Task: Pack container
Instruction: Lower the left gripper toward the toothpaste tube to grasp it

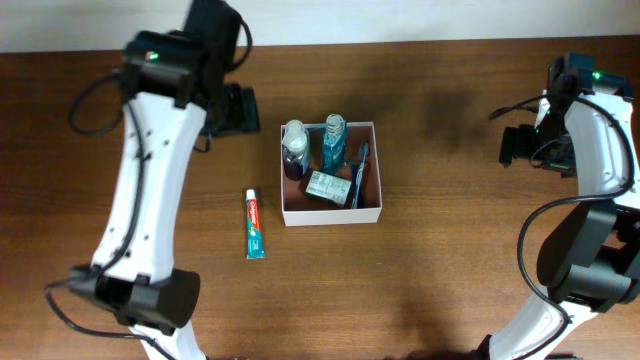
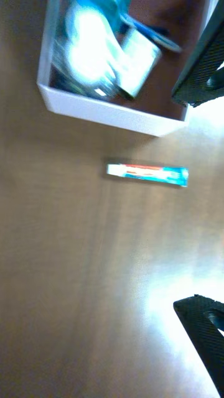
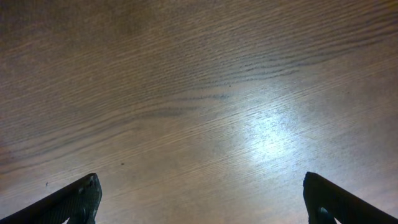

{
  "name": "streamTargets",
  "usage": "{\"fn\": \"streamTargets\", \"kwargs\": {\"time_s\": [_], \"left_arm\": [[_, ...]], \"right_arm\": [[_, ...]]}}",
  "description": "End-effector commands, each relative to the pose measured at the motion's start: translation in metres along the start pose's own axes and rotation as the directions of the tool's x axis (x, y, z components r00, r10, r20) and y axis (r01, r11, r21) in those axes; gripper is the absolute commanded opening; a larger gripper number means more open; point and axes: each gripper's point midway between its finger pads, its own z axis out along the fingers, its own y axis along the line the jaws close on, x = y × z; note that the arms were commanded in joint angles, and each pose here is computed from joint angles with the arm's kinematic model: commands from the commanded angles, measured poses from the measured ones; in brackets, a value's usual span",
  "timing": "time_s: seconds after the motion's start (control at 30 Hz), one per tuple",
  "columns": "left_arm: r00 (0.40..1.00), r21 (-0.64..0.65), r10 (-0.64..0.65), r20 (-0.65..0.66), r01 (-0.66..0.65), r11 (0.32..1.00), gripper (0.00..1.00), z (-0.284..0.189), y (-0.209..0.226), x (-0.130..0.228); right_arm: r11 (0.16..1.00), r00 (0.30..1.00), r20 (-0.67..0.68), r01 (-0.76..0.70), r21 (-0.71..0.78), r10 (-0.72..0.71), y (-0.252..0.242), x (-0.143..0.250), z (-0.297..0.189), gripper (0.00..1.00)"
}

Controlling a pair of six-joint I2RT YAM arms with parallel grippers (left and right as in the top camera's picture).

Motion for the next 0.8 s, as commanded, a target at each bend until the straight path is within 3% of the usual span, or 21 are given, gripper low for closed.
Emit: {"fn": "streamTargets", "kwargs": {"time_s": [0.0, 0.13, 0.3, 0.5, 0.77], "left_arm": [[0.997, -0.004, -0.026, -0.070, 0.026, 1.000, 1.00, 0.013, -0.001, 0.014], [0.991, 0.024, -0.032, -0.132, 0.035, 0.999, 1.00, 0.023, -0.004, 0.024], [0.971, 0.149, 0.082, -0.224, -0.049, 0.988, 1.00, 0.030, -0.024, 0.043], [0.933, 0.115, 0.107, -0.342, -0.071, 0.991, 1.00, 0.059, -0.020, 0.073], [0.952, 0.138, 0.092, -0.291, -0.053, 0.989, 1.00, 0.084, -0.018, 0.096]], "right_arm": [[1.000, 1.000, 0.009, 0.000, -0.006, 0.000, -0.001, -0.004, -0.001, 0.99], [1.000, 1.000, 0.008, 0.000, -0.006, 0.000, -0.001, -0.004, -0.001, 0.99], [1.000, 1.000, 0.008, 0.000, -0.006, 0.000, -0.001, -0.004, -0.001, 0.99], [1.000, 1.000, 0.008, 0.000, -0.006, 0.000, -0.001, -0.004, -0.001, 0.99], [1.000, 1.000, 0.009, 0.000, -0.006, 0.000, -0.001, -0.004, -0.001, 0.99]]}}
